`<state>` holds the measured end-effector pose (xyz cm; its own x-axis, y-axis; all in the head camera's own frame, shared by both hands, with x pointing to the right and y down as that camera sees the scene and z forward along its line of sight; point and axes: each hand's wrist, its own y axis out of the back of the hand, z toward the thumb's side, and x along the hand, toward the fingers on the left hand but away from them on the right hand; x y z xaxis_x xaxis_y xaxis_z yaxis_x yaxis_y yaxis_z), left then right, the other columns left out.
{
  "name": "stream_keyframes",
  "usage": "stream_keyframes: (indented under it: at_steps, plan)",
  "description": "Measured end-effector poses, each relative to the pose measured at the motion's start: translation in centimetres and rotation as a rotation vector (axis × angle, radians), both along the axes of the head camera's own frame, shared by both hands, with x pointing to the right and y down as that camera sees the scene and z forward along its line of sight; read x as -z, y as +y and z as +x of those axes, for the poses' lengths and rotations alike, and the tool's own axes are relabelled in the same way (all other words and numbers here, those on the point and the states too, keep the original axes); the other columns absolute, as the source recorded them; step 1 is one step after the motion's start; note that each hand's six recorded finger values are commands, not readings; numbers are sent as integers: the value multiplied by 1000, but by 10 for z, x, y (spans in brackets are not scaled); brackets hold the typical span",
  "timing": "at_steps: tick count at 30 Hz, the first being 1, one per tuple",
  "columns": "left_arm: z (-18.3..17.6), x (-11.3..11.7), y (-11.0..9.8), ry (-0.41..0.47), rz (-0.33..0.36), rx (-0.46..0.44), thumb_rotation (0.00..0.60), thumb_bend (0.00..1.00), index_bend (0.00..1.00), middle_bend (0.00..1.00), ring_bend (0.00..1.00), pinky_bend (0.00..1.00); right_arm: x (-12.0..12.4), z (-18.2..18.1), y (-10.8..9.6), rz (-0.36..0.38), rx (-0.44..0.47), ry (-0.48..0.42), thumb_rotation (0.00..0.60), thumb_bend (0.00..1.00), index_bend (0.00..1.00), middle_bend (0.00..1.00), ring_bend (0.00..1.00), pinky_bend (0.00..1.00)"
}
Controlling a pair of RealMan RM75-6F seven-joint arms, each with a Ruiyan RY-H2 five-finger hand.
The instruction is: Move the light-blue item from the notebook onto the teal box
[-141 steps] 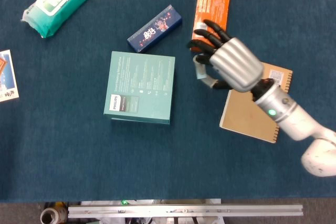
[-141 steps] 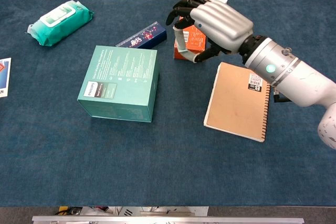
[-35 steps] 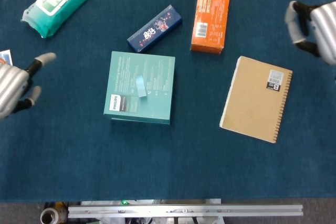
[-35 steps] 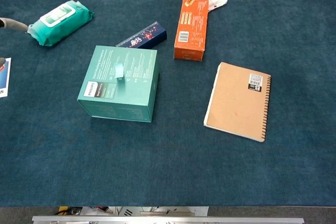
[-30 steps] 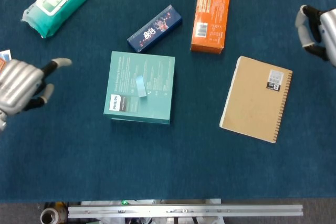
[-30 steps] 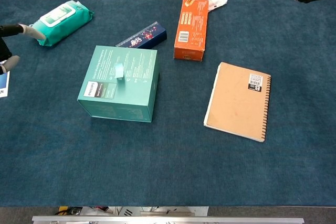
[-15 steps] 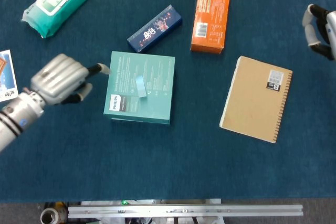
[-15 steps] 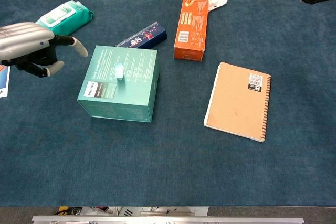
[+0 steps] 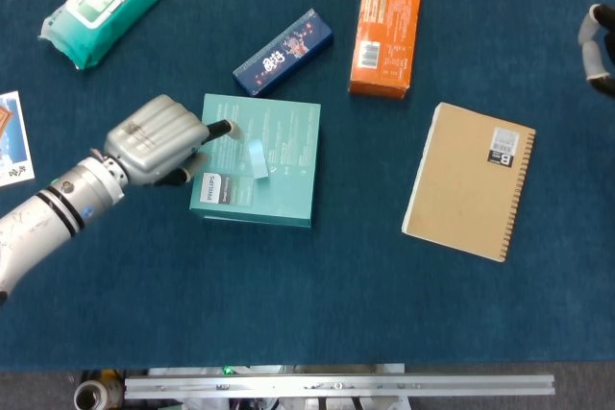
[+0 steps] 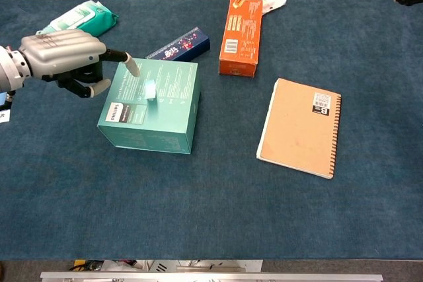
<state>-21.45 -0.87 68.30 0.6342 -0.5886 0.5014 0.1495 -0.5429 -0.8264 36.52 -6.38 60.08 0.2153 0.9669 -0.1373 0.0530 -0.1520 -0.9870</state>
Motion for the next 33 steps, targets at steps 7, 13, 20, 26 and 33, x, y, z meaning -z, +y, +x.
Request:
stream_keyframes:
  at_steps: [7, 13, 20, 26, 33]
  plan:
    - [10, -1, 5, -15, -1, -24, 600, 756, 254, 1000, 1000, 970, -1, 5, -1, 2, -9, -7, 600, 482, 672, 980, 1000, 1000]
    - [18, -4, 6, -21, -7, -36, 600, 756, 253, 1000, 1000, 970, 1, 10, -1, 7, -17, -9, 600, 482, 672, 980, 1000, 1000]
    - [22, -9, 4, -36, -11, -31, 600, 756, 253, 1000, 1000, 970, 3, 13, 1, 11, -21, -10, 600, 482, 672, 980, 1000, 1000]
    - [20, -11, -1, -53, -10, -13, 600, 756, 251, 1000, 1000, 970, 4, 15, 2, 15, -19, -9, 600, 482, 672, 980, 1000, 1000]
    - [17, -12, -2, -67, -10, -5, 600, 756, 251, 1000, 1000, 970, 5, 15, 2, 20, -22, -13, 600, 482, 672, 980, 1000, 1000]
